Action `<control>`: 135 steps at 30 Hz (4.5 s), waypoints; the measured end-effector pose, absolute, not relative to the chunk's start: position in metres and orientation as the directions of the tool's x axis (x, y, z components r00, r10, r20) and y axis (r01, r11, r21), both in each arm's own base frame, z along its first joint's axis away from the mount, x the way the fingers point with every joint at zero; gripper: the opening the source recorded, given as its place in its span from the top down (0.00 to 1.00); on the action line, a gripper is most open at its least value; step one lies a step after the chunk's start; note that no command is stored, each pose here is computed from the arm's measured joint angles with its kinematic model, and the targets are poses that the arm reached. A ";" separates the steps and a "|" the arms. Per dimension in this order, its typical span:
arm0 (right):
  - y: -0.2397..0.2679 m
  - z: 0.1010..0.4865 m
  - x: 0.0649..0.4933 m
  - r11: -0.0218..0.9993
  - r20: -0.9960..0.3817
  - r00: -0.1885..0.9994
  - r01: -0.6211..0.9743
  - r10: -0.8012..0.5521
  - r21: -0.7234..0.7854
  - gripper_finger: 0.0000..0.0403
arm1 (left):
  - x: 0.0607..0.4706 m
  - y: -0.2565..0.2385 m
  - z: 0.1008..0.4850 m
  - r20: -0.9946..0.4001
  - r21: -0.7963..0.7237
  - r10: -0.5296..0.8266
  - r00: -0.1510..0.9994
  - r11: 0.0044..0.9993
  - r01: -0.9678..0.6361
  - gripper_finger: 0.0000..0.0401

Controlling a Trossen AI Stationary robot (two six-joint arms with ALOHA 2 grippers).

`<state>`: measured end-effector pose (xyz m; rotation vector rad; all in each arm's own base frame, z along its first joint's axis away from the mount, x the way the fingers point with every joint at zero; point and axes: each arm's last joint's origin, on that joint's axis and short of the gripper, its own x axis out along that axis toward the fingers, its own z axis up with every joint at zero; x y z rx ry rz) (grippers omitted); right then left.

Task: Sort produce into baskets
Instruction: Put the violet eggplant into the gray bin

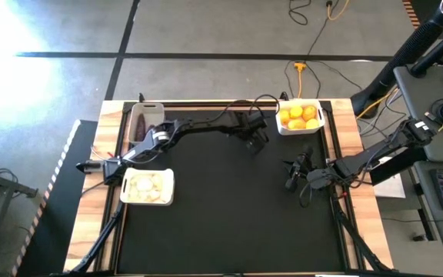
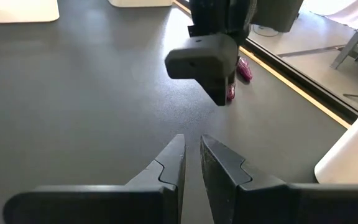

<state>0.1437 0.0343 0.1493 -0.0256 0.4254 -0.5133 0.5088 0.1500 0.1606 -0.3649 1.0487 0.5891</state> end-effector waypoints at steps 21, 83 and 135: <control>0.034 0.149 0.144 0.873 -0.388 0.786 0.471 -0.481 -0.128 0.89 | 0.519 0.150 0.156 -0.807 -0.005 0.450 0.382 0.642 -0.767 0.35; 0.034 0.140 0.140 0.899 -0.444 0.788 0.425 -0.427 -0.110 0.89 | 0.444 0.135 0.144 -0.966 0.213 0.206 -0.156 0.977 -0.027 0.35; 0.035 0.140 0.141 0.900 -0.436 0.793 0.423 -0.425 -0.108 0.89 | 0.355 0.157 0.246 -0.917 0.335 0.251 -0.309 0.906 -0.259 0.95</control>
